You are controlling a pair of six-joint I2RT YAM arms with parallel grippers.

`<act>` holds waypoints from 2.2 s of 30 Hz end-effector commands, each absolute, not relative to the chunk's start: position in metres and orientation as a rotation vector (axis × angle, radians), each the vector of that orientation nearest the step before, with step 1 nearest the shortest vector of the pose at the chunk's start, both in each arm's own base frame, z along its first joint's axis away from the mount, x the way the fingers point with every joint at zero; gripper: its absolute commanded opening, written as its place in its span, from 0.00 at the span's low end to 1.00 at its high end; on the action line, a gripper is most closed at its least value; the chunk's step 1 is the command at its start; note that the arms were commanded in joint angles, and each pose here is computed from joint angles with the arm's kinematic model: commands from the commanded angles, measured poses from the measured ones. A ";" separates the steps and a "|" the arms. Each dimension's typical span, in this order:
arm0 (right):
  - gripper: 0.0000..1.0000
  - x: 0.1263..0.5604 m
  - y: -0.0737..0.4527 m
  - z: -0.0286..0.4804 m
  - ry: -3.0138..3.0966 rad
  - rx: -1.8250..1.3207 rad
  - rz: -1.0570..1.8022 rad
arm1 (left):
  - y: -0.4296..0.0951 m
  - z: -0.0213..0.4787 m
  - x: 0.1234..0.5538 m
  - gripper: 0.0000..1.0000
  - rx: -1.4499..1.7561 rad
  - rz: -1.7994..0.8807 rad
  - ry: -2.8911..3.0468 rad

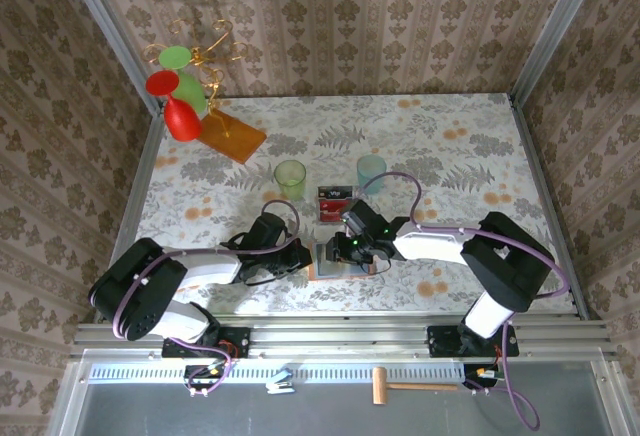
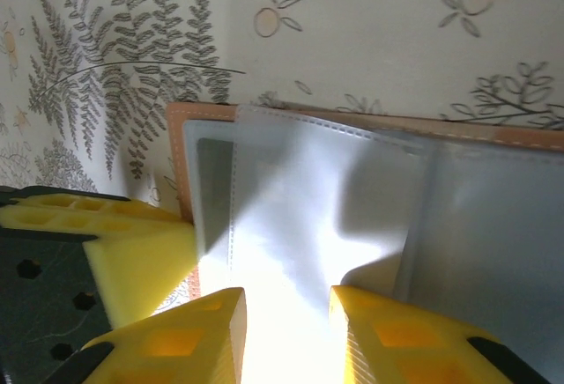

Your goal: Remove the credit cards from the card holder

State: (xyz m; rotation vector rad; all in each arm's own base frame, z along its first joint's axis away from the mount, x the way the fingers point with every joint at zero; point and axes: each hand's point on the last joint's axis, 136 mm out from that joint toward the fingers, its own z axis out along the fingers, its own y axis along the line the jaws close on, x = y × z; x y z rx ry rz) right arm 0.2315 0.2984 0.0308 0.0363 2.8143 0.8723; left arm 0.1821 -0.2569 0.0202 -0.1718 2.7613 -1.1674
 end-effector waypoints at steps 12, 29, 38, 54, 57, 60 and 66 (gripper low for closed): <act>0.30 0.232 0.290 0.028 2.751 0.142 1.069 | -0.255 0.033 0.188 0.07 -0.135 -1.132 2.761; 0.30 0.228 0.280 0.015 2.726 0.199 1.168 | -0.291 0.074 0.204 0.27 -0.072 -1.270 2.675; 0.30 0.226 0.279 0.012 2.721 0.218 1.212 | -0.297 0.047 0.202 0.29 -0.159 -1.313 2.694; 0.30 0.226 0.277 0.012 2.712 0.231 1.237 | -0.312 0.037 0.205 0.18 -0.254 -1.502 2.629; 0.30 0.227 0.279 0.018 2.697 0.227 1.248 | -0.313 0.038 0.204 0.17 -0.252 -1.509 2.629; 0.31 0.230 0.279 0.026 2.684 0.219 1.246 | -0.313 0.039 0.203 0.18 -0.244 -1.504 2.634; 0.31 0.234 0.278 0.046 2.653 0.191 1.226 | -0.314 0.044 0.201 0.19 -0.203 -1.488 2.652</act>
